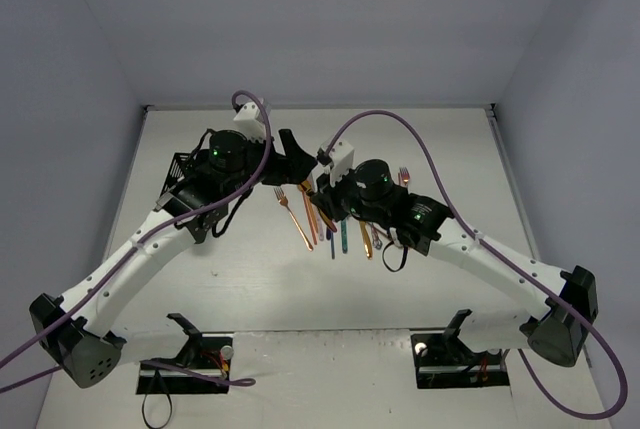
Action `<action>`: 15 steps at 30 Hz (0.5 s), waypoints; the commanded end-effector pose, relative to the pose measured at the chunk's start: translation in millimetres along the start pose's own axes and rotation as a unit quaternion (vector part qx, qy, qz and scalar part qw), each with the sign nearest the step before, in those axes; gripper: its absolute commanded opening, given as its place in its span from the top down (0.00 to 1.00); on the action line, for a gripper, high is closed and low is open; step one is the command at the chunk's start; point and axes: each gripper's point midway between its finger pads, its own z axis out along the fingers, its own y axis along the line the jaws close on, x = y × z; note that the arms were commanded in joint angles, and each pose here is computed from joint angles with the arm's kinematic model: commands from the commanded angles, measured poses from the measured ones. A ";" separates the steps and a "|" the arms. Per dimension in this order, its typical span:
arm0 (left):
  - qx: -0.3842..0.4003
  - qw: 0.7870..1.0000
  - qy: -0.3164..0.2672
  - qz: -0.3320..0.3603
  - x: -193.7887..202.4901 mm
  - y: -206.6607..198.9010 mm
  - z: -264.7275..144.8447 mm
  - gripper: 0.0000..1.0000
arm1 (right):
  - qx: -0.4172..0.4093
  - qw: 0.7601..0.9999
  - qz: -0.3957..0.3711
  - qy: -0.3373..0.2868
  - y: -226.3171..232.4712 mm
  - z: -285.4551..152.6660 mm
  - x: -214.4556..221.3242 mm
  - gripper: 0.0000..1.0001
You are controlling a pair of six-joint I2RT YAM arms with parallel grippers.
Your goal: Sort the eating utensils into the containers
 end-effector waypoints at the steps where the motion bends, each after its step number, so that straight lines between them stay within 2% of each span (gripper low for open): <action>1: 0.025 0.998 -0.058 -0.009 -35.1 -21.6 -4.8 0.32 | -0.010 0.995 -0.002 -0.095 7.4 -4.3 -58.6 1.00; 12: 0.038 0.998 -0.046 -0.023 -25.4 -23.1 -2.0 0.88 | -0.021 0.995 0.004 -0.101 10.9 -1.3 -58.2 1.00; 15: 0.042 0.998 -0.046 -0.024 -24.6 -24.0 -2.0 0.99 | -0.023 0.995 0.006 -0.100 11.8 -0.7 -56.6 1.00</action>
